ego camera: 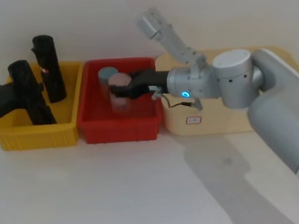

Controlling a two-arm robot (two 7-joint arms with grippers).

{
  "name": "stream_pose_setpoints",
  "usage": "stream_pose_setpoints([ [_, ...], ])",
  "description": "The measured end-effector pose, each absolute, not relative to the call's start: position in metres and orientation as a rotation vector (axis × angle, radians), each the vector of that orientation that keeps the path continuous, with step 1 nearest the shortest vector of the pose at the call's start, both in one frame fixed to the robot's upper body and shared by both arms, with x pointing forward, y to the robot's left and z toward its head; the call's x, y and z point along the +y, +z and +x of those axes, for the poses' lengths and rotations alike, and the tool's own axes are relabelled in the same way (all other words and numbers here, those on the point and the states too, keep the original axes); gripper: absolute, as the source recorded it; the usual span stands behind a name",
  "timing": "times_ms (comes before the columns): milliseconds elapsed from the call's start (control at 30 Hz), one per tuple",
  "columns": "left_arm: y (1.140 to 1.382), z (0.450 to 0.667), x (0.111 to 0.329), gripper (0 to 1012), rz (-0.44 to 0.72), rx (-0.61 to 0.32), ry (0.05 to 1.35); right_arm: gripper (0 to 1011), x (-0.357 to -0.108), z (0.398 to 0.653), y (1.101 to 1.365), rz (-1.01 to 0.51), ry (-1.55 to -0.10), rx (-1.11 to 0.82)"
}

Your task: Pick up the garbage bag with the one hand and transfer it to the other hand.

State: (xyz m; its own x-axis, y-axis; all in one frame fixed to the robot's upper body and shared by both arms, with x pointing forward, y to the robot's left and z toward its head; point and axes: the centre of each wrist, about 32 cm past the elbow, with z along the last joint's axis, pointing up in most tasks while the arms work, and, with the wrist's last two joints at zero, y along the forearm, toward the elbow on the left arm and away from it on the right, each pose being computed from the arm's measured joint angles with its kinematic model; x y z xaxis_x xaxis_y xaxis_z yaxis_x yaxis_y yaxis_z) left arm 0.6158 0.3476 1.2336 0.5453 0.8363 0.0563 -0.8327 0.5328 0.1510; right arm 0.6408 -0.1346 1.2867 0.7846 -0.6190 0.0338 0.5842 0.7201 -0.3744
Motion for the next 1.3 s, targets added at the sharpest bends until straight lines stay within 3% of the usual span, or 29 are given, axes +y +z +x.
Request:
stream_pose_setpoints([
  [700,1.234,0.616,0.348,396,0.167,0.024,0.995,647,-0.181,0.588,1.339,-0.241,-0.934,-0.076],
  [1300,1.234,0.616,0.348,396,0.167,0.024,0.995,647,-0.225,0.554,1.343,-0.304,-1.193,-0.126],
])
